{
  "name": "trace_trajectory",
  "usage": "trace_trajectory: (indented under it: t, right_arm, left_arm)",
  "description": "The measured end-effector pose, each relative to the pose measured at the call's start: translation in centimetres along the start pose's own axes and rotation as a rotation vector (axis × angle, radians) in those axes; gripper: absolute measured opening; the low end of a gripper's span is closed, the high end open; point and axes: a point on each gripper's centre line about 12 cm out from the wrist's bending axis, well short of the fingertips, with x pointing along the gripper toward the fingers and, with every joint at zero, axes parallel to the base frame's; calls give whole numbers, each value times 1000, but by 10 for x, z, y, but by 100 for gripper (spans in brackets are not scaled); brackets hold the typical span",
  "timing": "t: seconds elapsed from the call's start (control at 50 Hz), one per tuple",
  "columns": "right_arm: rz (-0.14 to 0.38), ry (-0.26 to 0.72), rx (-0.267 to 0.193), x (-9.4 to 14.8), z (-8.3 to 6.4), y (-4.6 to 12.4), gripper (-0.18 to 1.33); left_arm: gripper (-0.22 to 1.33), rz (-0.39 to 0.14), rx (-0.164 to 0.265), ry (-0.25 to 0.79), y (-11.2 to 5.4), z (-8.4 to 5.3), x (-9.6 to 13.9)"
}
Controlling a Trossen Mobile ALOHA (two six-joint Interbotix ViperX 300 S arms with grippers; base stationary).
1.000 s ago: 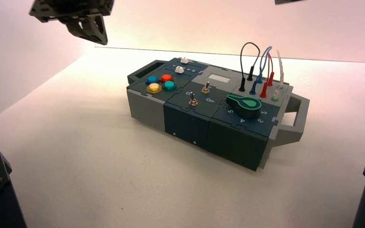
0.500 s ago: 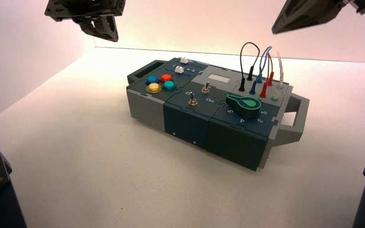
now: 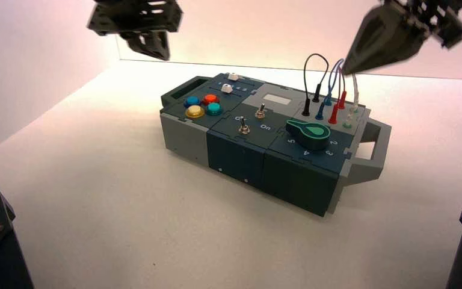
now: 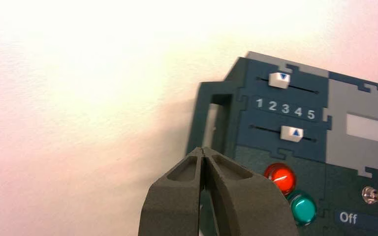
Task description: Move the box away.
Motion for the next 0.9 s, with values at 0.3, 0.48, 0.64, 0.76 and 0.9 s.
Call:
trace_trajectory:
  t: [0.3, 0.48, 0.64, 0.76, 0.9]
  right_arm:
    - [-78, -22, 82, 0, -6, -14, -14]
    - [-168, -50, 134, -8, -7, -24, -14]
    - [-195, -55, 140, -11, -8, -26, -14]
    - [-197, -32, 149, -7, -9, -28, -14]
    - [-206, 41, 171, 5, -13, -34, -14]
  left_arm:
    - [-16, -4, 6, -14, -4, 10, 10]
    - [-16, -2, 7, -10, -3, 9, 14]
    - [-16, -1, 5, -10, -3, 9, 15]
    - [-16, 0, 5, -7, -3, 8, 16]
    - [-16, 1, 6, -3, -3, 7, 18]
